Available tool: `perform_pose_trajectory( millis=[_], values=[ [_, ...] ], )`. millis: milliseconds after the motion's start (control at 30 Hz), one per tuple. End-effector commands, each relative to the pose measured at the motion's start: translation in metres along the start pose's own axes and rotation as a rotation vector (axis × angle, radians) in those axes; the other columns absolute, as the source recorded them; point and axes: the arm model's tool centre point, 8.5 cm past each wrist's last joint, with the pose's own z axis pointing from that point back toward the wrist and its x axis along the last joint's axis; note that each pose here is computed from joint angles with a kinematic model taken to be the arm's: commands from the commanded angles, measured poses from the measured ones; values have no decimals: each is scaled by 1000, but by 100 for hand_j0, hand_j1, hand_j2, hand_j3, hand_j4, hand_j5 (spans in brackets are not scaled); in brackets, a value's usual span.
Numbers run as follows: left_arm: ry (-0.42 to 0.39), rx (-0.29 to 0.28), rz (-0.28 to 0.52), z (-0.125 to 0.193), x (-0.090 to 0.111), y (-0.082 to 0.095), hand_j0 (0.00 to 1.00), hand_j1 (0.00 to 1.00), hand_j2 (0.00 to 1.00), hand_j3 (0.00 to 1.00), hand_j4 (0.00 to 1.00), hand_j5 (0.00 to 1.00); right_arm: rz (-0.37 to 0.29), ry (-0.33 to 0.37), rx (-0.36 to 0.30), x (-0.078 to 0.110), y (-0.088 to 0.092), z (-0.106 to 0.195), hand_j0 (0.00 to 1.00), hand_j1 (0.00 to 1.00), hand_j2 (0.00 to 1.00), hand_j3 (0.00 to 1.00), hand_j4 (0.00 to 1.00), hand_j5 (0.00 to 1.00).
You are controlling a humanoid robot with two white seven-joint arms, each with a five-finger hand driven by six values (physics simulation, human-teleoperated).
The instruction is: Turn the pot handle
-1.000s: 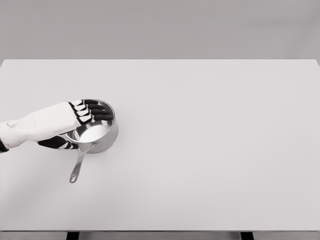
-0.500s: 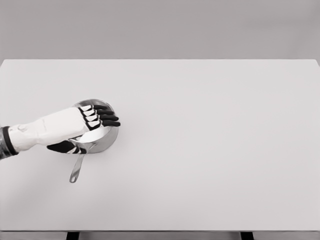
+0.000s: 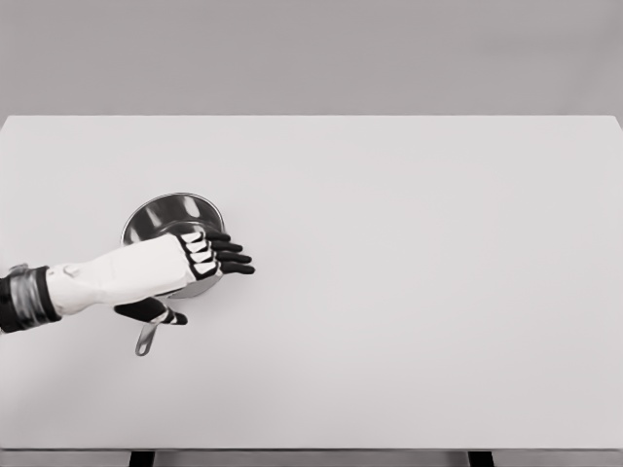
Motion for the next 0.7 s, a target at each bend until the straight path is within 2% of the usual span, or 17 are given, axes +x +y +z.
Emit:
perform_pose_trajectory(
  millis=[0,667],
  values=[
    [-5,3,-3,-4,1,-2,100,100,100,100,100,100,0,0,0,0,0,0,100,100,100,100,100,100],
    [25,-48,-79,-2,-2,-7,100,100,100,100,100,100,0,0,0,0,0,0,100,100,100,100,100,100]
  ],
)
